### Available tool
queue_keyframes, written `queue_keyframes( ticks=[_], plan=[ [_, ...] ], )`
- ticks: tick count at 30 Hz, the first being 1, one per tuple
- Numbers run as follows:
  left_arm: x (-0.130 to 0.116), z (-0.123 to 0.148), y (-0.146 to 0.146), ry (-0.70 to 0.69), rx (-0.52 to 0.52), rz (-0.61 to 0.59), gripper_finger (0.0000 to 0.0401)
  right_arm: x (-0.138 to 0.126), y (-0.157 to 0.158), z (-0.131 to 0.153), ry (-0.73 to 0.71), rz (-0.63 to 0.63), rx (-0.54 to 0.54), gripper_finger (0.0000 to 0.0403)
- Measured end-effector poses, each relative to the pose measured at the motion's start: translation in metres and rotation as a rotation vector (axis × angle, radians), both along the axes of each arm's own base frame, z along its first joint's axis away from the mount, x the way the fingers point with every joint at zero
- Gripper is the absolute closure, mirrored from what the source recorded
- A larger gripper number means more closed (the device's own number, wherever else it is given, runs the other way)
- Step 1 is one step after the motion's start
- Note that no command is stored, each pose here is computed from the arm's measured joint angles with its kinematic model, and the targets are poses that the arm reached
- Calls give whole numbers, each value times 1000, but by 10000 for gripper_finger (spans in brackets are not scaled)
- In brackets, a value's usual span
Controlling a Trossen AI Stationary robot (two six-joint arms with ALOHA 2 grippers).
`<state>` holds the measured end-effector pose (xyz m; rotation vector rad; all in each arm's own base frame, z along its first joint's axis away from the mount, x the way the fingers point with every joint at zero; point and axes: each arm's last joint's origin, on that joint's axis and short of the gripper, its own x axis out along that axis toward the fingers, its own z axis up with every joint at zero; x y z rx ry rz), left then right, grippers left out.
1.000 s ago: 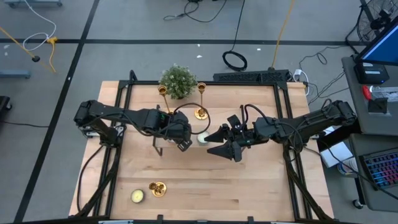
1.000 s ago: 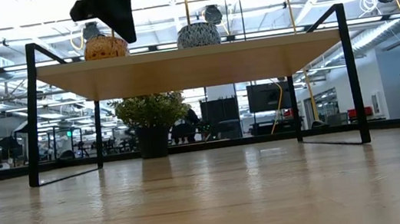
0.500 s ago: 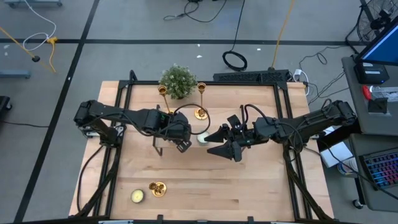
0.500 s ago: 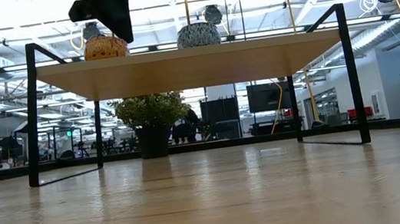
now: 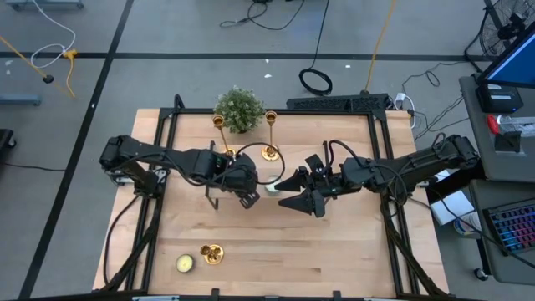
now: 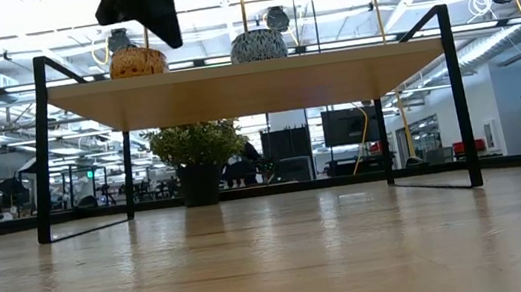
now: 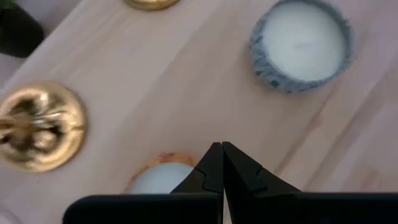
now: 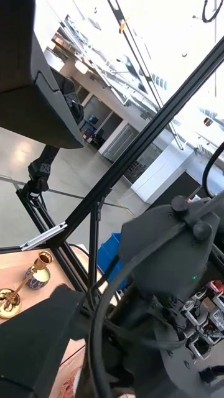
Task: Stock candles and holders on shelf
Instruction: Align the orange scented candle with the other scented candle on the shelf
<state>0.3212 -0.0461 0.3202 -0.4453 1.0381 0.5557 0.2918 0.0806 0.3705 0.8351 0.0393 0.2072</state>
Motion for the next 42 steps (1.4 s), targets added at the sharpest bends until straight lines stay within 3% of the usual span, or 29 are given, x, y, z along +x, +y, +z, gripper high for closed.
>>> queue_keyframes(
  ticks=[15,42],
  plan=[
    [7,-9,1,35,38,-19,401,0,0,0,0,0,-1,14],
    [0,-14,3,128,13,-10,401,0,0,0,-1,-1,-3,14]
  ],
)
